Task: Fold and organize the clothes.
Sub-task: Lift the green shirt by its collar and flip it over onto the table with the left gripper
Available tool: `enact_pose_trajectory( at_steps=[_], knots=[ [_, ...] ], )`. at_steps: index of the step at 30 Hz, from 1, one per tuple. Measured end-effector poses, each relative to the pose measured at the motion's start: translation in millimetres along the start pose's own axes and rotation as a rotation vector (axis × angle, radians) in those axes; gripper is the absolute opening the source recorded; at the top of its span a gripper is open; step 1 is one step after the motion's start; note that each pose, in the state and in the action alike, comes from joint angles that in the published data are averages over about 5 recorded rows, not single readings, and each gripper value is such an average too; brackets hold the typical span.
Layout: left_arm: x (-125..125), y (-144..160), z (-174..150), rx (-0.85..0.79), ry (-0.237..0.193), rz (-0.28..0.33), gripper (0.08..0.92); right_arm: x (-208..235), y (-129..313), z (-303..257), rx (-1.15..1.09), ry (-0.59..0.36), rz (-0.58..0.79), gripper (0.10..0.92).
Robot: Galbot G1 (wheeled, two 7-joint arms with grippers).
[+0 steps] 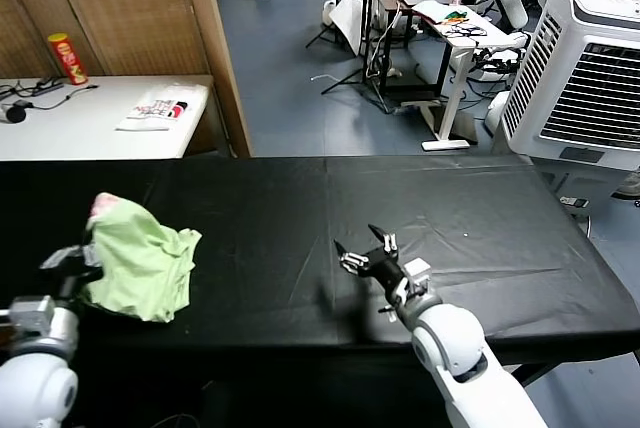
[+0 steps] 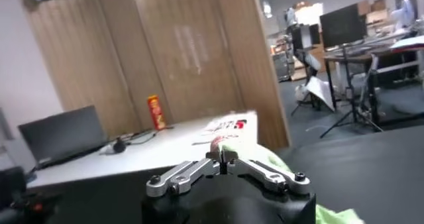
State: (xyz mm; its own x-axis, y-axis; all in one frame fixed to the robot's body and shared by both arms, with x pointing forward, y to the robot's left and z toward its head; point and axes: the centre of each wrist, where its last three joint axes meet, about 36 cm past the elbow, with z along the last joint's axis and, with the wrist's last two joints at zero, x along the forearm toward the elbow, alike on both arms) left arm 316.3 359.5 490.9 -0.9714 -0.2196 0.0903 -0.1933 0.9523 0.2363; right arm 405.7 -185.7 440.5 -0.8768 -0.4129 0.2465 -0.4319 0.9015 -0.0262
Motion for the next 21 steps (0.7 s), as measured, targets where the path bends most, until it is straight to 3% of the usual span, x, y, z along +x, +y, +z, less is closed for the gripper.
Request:
enact_pose_trajectory(
  at_steps=[13,21],
  knots=[
    [16.5,-129.4,-9.7,0.163,0.021,0.257,0.133,23.8,-25.2,19.4,-0.036,0.055,0.048,0.798],
    [25.5,-211.3,-10.2,0.251,0.028,0.378,0.133,28.0,-25.0,23.0,-0.037,0.075,0.047,0.798]
  ],
)
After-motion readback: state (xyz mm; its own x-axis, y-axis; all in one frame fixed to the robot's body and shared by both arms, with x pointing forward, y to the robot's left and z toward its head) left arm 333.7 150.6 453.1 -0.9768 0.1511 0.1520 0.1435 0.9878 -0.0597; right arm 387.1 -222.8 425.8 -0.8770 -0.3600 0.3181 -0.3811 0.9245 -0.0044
